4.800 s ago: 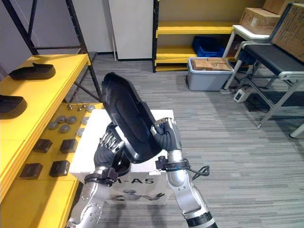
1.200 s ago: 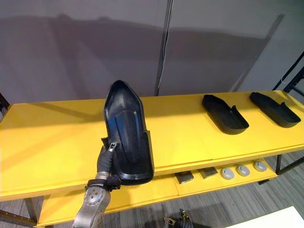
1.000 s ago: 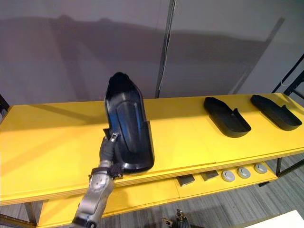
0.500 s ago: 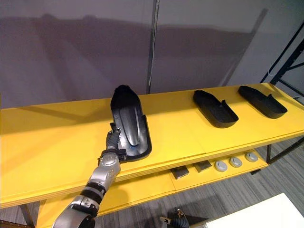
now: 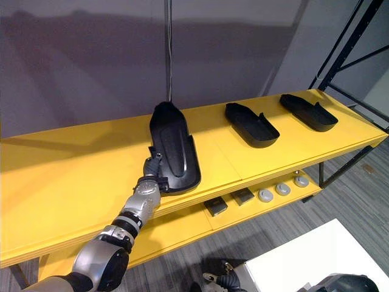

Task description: Walk over and take plastic housings, then place them on the shelf

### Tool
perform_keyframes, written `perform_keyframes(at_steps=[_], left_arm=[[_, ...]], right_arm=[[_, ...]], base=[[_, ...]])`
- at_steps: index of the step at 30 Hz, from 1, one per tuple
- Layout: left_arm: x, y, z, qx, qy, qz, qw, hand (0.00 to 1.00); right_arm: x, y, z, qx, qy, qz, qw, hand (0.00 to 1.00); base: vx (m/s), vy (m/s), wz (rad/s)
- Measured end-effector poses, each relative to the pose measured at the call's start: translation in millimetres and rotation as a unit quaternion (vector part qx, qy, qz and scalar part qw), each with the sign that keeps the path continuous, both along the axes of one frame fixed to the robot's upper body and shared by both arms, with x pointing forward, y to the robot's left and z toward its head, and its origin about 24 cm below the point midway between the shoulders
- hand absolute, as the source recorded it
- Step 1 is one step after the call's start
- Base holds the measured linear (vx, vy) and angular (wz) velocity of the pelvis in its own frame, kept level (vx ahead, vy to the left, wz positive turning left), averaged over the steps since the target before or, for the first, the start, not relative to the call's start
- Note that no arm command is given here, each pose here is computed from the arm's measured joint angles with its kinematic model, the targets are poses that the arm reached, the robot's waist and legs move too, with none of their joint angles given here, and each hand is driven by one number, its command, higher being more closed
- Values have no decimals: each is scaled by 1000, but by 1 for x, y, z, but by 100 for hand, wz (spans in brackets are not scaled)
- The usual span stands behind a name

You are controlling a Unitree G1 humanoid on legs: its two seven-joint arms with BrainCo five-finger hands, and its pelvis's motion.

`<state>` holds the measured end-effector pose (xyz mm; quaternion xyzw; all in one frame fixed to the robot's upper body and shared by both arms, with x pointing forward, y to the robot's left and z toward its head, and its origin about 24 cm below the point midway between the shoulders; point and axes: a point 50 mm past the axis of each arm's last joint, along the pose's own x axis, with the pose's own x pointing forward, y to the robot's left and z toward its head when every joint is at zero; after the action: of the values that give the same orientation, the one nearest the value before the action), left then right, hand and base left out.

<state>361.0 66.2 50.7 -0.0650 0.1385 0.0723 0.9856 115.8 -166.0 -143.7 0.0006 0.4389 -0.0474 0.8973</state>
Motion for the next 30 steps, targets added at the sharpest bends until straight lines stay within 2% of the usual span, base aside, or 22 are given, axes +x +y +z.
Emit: perform_keyframes(at_steps=[17, 30], left_arm=[[6, 4, 12, -49, -3, 44, 998, 0], [-10, 21, 31, -117, -85, 110, 983, 0]], right_arm=[[2, -2, 1, 1, -3, -8, 1000, 0], [1, -3, 1, -3, -4, -11, 1000, 0]], base=[[-8, -8, 0], [0, -6, 4]])
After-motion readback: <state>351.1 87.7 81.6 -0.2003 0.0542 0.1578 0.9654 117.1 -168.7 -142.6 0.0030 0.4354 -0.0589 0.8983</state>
